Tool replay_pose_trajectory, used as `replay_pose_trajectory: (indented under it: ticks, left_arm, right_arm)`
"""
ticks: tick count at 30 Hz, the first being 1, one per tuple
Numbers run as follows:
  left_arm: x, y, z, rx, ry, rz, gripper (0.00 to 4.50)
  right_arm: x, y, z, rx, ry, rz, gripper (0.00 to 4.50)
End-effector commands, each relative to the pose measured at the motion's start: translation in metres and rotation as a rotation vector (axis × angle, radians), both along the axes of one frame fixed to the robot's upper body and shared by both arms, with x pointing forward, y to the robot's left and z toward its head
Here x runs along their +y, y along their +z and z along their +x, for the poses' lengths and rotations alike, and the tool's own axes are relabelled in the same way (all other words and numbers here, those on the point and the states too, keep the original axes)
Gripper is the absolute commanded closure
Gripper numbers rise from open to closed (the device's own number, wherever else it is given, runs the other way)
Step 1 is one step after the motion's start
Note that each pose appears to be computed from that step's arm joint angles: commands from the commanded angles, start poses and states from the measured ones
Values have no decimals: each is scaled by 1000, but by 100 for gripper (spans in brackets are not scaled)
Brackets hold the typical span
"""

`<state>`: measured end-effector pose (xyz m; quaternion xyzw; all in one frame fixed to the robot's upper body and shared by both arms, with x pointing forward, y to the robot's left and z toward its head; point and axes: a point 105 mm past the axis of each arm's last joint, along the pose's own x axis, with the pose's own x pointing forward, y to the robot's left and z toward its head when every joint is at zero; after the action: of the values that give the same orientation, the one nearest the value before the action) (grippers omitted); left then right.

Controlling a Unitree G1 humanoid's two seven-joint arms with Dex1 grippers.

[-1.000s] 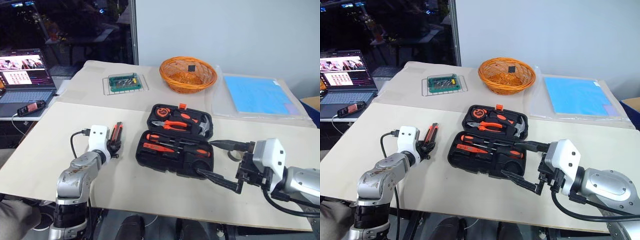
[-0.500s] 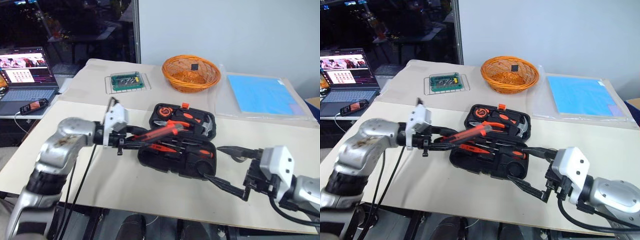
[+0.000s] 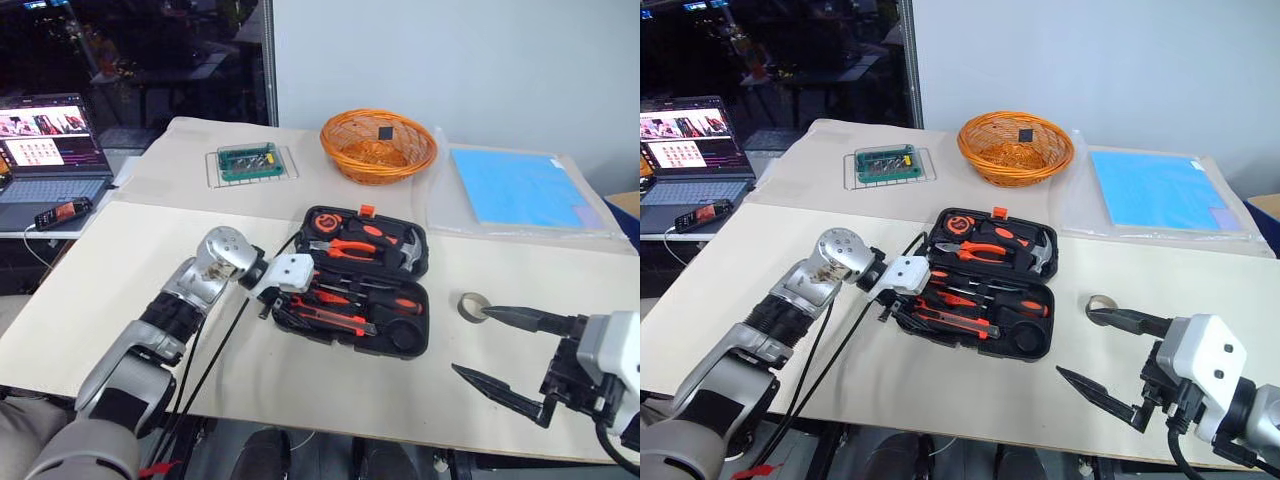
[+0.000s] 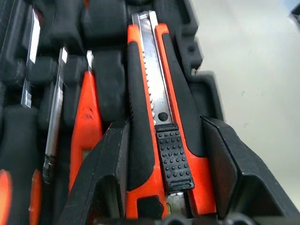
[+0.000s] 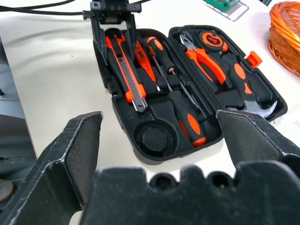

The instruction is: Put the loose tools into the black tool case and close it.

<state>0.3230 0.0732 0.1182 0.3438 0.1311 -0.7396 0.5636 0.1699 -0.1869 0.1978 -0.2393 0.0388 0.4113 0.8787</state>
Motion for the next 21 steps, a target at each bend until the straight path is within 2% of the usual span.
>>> replay_pose_trajectory:
  ticks: [1,3,5,8,10,12,13,14,15,16,17,20,21]
  left_arm:
    - [-7,0,-1,-8,-26,15,273]
    - [-8,-1,-3,-3,-35,22,273]
    - [-13,5,-6,28,-34,-23,172]
    - [-15,18,-8,76,-10,-109,85]
    - [-13,37,-4,118,46,-226,85]
    - [-8,59,0,212,129,-371,138]
    - [-6,66,-1,251,149,-409,144]
    - [-4,67,0,285,207,-459,193]
    - [-2,65,-1,300,245,-488,242]
    - [-1,64,-2,307,272,-506,263]
    - [0,57,-3,297,310,-506,318]
    - [0,29,-9,267,401,-454,434]
    - [-1,22,-10,263,424,-432,445]
  right_arm:
    - [5,7,-4,-33,19,-1,0]
    - [6,7,-4,-34,19,0,0]
    - [7,6,-4,-32,20,0,0]
    - [7,5,-4,-30,22,1,0]
    - [8,5,-3,-29,24,3,0]
    - [9,4,-2,-29,28,10,0]
    - [10,4,-2,-29,29,12,0]
    - [10,3,-2,-28,29,15,0]
    - [10,3,-1,-28,28,18,0]
    - [11,2,-1,-28,27,19,0]
    - [11,2,-1,-29,26,23,0]
    - [11,2,0,-28,25,28,0]
    - [11,2,0,-27,25,27,0]
